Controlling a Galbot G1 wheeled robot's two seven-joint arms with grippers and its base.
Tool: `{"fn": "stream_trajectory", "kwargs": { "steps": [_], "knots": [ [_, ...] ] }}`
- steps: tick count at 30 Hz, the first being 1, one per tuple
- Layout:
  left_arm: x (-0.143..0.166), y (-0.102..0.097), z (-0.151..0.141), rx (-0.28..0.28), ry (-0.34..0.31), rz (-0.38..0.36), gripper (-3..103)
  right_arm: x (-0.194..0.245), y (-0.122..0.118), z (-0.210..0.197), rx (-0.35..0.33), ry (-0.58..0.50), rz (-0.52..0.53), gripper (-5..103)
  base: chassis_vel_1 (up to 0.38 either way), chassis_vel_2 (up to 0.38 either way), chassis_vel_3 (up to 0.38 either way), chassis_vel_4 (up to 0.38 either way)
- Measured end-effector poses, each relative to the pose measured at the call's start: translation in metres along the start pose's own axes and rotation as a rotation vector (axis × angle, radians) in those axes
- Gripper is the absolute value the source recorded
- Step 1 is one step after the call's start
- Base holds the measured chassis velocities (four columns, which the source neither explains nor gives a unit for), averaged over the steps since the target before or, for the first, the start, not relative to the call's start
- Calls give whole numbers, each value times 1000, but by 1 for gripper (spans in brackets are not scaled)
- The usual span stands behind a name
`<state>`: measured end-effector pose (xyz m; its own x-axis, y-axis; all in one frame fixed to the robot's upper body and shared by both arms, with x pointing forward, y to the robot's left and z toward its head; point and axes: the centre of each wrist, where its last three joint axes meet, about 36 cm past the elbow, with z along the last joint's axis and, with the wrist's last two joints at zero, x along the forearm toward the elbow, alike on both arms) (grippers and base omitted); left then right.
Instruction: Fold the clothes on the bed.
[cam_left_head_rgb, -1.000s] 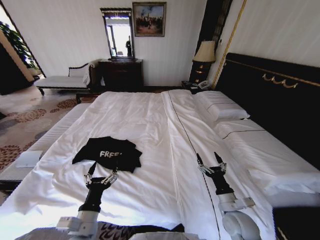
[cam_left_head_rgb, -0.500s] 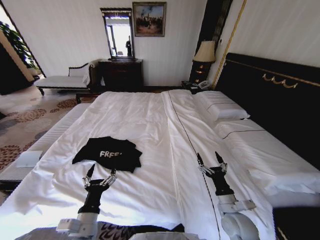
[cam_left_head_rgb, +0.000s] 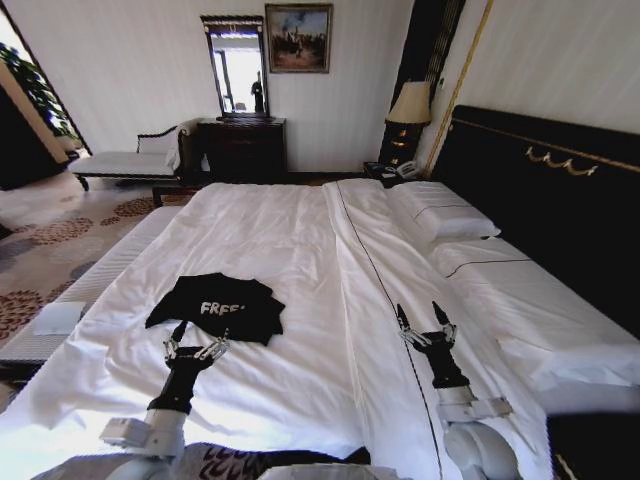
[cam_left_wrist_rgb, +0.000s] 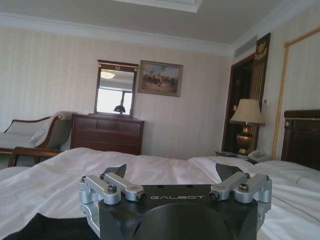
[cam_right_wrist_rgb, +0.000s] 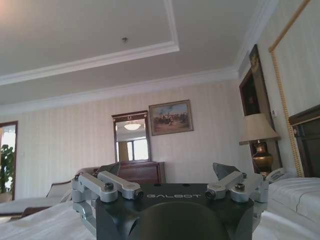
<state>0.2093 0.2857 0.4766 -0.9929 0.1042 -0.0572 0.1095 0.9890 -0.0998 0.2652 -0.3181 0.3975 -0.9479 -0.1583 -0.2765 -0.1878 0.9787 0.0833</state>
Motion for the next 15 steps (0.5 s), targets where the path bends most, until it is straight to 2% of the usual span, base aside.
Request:
{"fn": "stream_trajectory", "kwargs": {
  "steps": [4, 6, 10, 13, 15],
  "knots": [
    [1, 9, -2, -42, 22, 46, 100, -6, -27, -7, 64, 16, -50, 100, 67, 55, -62, -55],
    [1, 9, -2, -44, 21, 54, 100, -7, -29, -7, 68, 16, -54, 100, 73, 63, -63, -61],
    [1, 6, -6, -17, 6, 73, 100, -7, -28, -5, 63, 12, -49, 100, 71, 57, -53, -56],
    [2, 1, -12, 26, -23, 86, 100, -5, -23, -1, 49, 6, -34, 100, 51, 56, -63, -57],
    [4, -1, -14, 29, -36, 94, 100, -4, -20, 1, 42, 2, -25, 100, 46, 51, -44, -56]
  ]
}}
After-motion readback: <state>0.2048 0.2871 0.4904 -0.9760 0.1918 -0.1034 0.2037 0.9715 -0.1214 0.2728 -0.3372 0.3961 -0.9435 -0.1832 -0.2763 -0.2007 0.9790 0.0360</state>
